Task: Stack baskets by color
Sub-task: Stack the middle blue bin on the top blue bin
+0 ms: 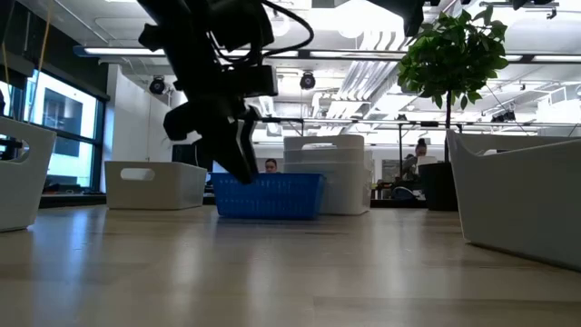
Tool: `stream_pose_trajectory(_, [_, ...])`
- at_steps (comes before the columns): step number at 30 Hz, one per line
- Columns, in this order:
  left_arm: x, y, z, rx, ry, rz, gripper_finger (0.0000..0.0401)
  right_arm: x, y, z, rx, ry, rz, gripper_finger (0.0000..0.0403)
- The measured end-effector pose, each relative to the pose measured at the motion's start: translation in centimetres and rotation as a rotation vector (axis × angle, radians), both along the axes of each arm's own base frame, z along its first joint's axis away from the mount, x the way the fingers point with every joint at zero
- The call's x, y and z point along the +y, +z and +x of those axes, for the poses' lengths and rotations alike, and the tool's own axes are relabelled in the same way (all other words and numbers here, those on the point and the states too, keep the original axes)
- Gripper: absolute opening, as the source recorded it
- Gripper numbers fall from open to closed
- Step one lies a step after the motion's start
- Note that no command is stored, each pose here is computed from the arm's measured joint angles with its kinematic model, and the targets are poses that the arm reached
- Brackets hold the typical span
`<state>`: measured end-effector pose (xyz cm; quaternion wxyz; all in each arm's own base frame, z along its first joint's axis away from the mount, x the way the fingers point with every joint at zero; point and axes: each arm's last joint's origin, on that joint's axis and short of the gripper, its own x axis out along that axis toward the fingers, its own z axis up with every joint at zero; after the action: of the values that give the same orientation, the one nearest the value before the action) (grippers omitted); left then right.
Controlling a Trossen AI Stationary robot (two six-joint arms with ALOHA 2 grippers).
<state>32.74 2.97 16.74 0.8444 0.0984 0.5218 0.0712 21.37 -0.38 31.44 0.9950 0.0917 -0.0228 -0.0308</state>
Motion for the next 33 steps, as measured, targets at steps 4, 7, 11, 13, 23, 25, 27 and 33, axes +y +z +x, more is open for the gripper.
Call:
stream_pose_trajectory(4, [0.7, 0.0, 0.0, -0.007, 0.017, -0.002, 0.0130, 0.0, 0.0, 0.0, 0.001, 0.001, -0.005, 0.0209])
stream_pose_trajectory(7, [1.3, 0.0, -0.1, -0.007, 0.005, -0.031, 0.0092, 0.0, 0.0, 0.0, 0.001, 0.001, -0.004, 0.0209])
stream_pose_trajectory(11, [1.7, 0.0, -0.1, -0.007, -0.005, -0.046, 0.0051, 0.0, 0.0, 0.0, 0.002, 0.002, -0.004, 0.0209])
stream_pose_trajectory(13, [1.7, 0.0, -0.1, -0.005, -0.008, -0.049, 0.0039, 0.0, 0.0, 0.0, 0.003, 0.002, -0.004, 0.0209])
stream_pose_trajectory(23, [1.5, 0.1, -0.1, -0.012, -0.027, -0.081, 0.0004, 0.0, 0.0, 0.0, 0.004, 0.002, -0.006, 0.0209])
stream_pose_trajectory(25, [1.5, 0.6, -0.4, -0.014, -0.023, -0.083, 0.0002, 0.0, 0.0, 0.0, 0.004, 0.002, -0.007, 0.0209])
stream_pose_trajectory(27, [1.4, 1.5, -0.6, -0.030, -0.020, -0.082, 0.0002, 0.0, 0.0, 0.0, 0.005, 0.002, -0.007, 0.0209])
stream_pose_trajectory(33, [1.1, 6.8, -2.8, -0.169, 0.014, -0.082, 0.0000, 0.0, -0.1, 0.0, 0.014, 0.002, -0.007, 0.0209])
